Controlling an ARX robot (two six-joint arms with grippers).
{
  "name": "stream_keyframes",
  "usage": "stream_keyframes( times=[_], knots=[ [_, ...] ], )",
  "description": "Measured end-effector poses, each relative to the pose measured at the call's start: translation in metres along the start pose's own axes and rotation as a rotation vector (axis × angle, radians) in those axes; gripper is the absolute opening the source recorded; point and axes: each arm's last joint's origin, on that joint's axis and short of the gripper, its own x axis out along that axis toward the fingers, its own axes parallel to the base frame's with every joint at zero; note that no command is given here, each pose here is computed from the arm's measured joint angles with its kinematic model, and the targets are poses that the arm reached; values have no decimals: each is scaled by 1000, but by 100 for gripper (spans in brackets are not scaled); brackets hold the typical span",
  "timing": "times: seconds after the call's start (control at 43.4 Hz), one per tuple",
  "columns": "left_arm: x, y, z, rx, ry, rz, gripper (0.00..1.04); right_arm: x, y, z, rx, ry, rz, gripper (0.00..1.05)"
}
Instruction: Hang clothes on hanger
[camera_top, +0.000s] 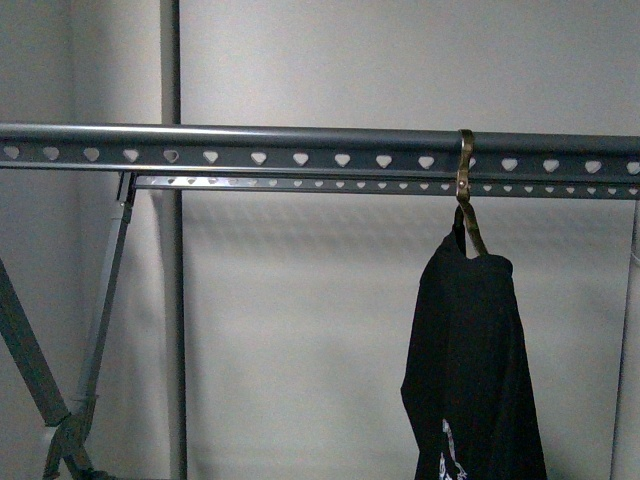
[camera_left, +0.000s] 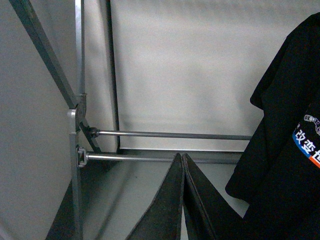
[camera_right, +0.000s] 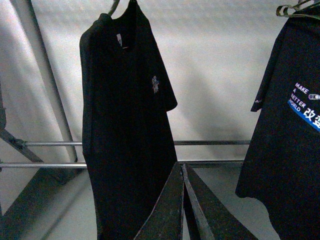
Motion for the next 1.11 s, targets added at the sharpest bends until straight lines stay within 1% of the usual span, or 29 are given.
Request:
stream_keyframes(
  times=[0.323,0.438,0.76,1.014,1.106],
  knots=[
    [-19,0,-20,0,-7,1,4,0,0,-8,0,-2,0,2],
    [-26,0,-26,0,-6,1,4,0,0,-19,0,-2,-1,2],
    [-40,0,-39,2,-21,0,4,0,0,-19,0,-3,-1,2],
    [-46,0,-38,3,-32,-1,4,0,0,-19,0,-3,0,2],
    [-48,0,-38,3,-32,-2,4,0,0,-19,-1,-3,-1,15]
  ],
)
